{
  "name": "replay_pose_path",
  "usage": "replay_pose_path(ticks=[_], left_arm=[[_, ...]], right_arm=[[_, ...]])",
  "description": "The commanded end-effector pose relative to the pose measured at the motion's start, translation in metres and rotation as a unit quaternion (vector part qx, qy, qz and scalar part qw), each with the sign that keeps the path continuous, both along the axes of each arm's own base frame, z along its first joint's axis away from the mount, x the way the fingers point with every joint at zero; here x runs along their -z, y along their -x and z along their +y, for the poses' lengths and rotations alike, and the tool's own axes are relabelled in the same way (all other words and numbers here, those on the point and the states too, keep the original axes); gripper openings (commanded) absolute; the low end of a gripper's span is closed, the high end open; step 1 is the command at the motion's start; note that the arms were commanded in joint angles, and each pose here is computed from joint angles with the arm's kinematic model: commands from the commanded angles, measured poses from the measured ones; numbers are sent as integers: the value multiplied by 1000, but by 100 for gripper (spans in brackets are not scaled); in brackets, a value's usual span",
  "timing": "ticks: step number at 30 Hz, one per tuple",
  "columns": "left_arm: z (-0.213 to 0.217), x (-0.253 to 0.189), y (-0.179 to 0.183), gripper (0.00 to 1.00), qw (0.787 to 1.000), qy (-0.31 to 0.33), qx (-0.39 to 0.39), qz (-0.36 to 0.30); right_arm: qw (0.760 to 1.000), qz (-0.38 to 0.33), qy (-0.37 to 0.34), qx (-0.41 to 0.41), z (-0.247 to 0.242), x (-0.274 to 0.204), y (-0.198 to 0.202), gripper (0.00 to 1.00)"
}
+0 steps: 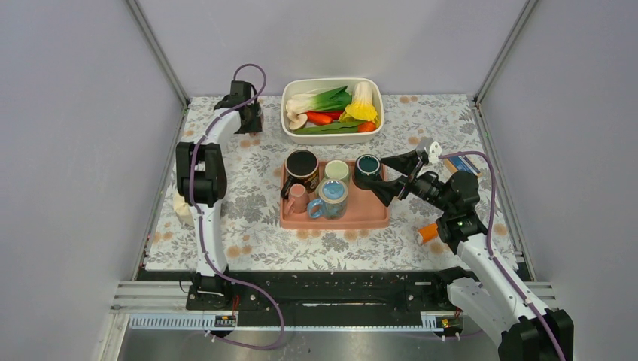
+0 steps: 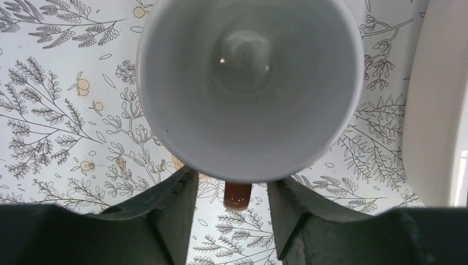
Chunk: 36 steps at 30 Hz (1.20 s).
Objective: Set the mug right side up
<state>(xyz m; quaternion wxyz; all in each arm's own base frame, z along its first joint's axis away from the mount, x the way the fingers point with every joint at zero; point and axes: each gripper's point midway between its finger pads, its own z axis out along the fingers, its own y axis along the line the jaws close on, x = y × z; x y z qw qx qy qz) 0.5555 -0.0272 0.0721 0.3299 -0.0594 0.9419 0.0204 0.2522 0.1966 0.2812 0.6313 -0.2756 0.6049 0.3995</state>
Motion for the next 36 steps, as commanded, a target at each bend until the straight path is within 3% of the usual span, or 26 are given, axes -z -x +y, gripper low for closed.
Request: replay_pose_path(ticks=[1, 7, 18, 20, 31, 36], left_arm=[[6, -16, 1, 56, 1000, -3, -9, -15], [-2, -37, 10, 70, 999, 14, 6, -28], [-26, -100, 42, 89, 993, 35, 67, -92], [-31, -110, 52, 98, 991, 46, 81, -100], [-64, -153, 142, 99, 959, 82, 229, -147], [-78, -150, 181, 99, 936, 93, 301, -159]], right_arm=[[999, -38, -2, 8, -3, -13, -1, 99], [998, -24, 40, 37, -10, -9, -15, 99], [955, 44, 274, 108, -50, 49, -58, 99], [947, 59, 299, 105, -53, 60, -62, 98], [878, 153, 443, 103, -70, 130, -88, 90], [873, 157, 455, 80, -59, 141, -95, 90]])
